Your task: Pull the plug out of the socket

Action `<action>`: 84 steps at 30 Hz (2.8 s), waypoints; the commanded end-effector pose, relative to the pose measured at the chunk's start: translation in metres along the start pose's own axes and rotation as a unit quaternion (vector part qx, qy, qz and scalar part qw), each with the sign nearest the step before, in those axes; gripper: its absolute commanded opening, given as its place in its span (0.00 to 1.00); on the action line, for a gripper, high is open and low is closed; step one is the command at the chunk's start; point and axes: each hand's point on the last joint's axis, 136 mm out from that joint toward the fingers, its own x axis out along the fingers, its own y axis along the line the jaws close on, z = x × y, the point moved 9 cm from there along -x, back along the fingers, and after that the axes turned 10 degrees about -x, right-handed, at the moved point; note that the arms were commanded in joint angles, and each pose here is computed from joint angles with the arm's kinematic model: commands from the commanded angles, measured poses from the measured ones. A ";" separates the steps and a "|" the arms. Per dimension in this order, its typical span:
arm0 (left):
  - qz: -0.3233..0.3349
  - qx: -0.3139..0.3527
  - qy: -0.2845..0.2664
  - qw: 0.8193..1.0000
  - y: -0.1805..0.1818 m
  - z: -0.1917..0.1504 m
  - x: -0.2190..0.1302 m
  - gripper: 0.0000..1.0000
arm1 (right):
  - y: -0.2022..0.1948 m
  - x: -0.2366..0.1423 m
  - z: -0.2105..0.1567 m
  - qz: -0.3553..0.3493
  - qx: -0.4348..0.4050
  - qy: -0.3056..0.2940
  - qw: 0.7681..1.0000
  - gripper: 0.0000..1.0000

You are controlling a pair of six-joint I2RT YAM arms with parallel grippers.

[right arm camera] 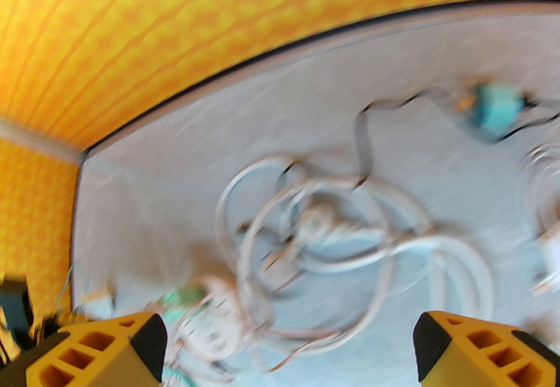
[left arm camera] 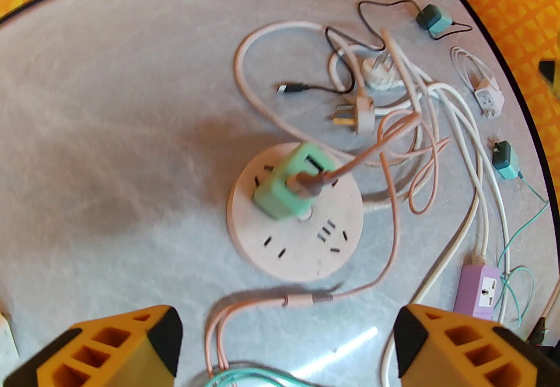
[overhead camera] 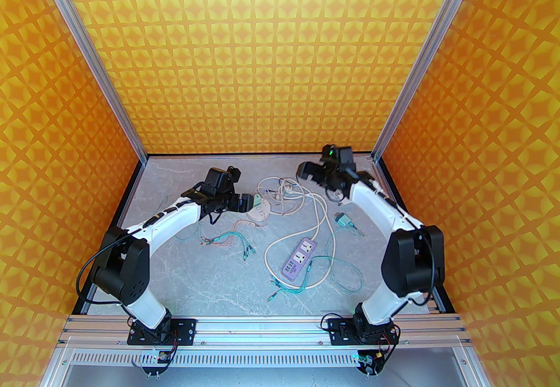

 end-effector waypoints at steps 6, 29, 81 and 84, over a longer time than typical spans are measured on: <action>-0.018 0.089 -0.013 0.996 0.005 0.002 0.045 0.73 | 0.029 -0.010 -0.020 0.081 0.004 0.002 0.997 0.98; 0.003 0.148 0.002 0.989 0.008 0.003 0.111 0.59 | 0.030 -0.021 -0.045 0.098 0.025 0.036 0.994 0.98; 0.074 0.073 0.007 0.995 -0.002 -0.029 0.096 0.19 | 0.053 0.163 -0.122 0.157 0.147 0.171 0.961 0.00; 0.073 0.075 0.007 0.994 -0.004 -0.029 0.097 0.19 | 0.056 0.163 -0.120 0.169 0.153 0.166 0.959 0.00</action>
